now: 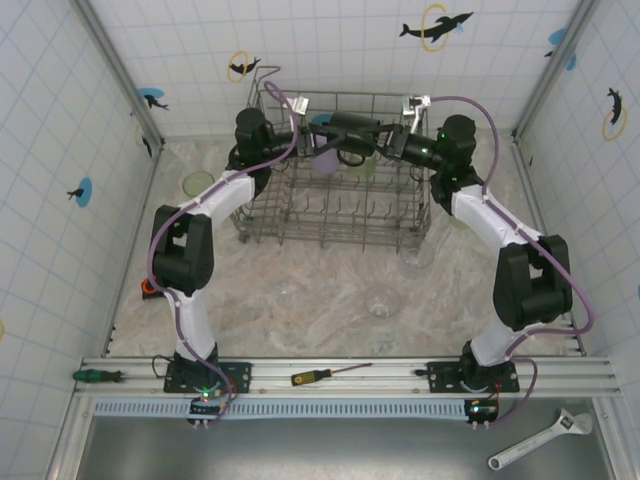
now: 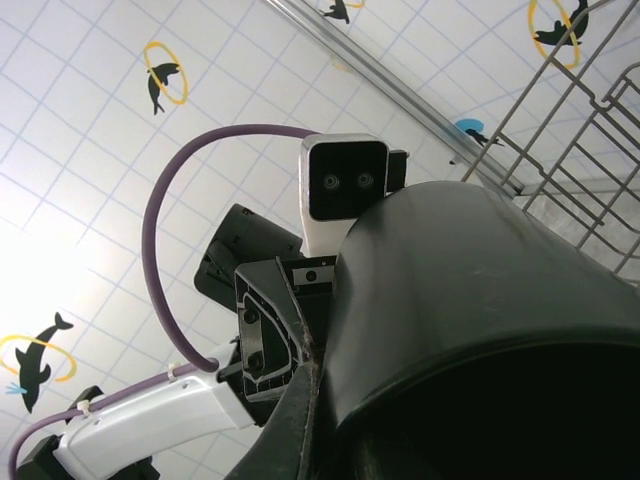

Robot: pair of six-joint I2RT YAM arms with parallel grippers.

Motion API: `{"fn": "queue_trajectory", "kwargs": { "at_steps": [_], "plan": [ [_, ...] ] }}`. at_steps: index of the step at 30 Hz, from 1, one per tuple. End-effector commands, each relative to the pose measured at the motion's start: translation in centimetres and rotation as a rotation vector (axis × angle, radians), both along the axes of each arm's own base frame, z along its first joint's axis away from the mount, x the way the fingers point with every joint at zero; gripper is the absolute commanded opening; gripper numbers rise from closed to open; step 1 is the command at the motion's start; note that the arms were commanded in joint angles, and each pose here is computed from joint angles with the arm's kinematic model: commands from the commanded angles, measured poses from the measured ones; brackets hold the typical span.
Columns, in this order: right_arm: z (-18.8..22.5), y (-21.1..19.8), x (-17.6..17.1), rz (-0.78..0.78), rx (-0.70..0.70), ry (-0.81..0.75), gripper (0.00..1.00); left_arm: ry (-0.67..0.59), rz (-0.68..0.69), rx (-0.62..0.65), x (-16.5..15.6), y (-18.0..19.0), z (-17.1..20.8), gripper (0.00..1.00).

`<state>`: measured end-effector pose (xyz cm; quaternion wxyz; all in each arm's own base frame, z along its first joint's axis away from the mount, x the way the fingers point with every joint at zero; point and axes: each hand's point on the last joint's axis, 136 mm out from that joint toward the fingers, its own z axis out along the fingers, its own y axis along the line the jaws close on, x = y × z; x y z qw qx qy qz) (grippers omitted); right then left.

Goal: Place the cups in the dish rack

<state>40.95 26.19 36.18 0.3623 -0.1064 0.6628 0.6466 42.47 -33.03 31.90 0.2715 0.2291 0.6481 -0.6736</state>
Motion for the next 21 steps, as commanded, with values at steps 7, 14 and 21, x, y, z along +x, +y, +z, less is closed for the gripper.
{"fn": "queue_trajectory", "kwargs": {
  "at_steps": [7, 14, 21],
  "plan": [
    [2.8, 0.4, -0.8, 0.053, 0.071, -0.116, 0.0, -0.062, -0.094, -0.052, -1.3, 0.3, 1.8, 0.94],
    [1.8, 0.7, -0.5, 0.087, 0.077, -0.075, 0.0, -0.061, -0.108, -0.051, -1.2, 0.2, 1.7, 0.94],
    [0.7, 0.6, -0.6, 0.087, 0.051, -0.061, 0.0, -0.066, -0.116, -0.112, -1.1, 1.1, 2.7, 0.97]
  ]
}}
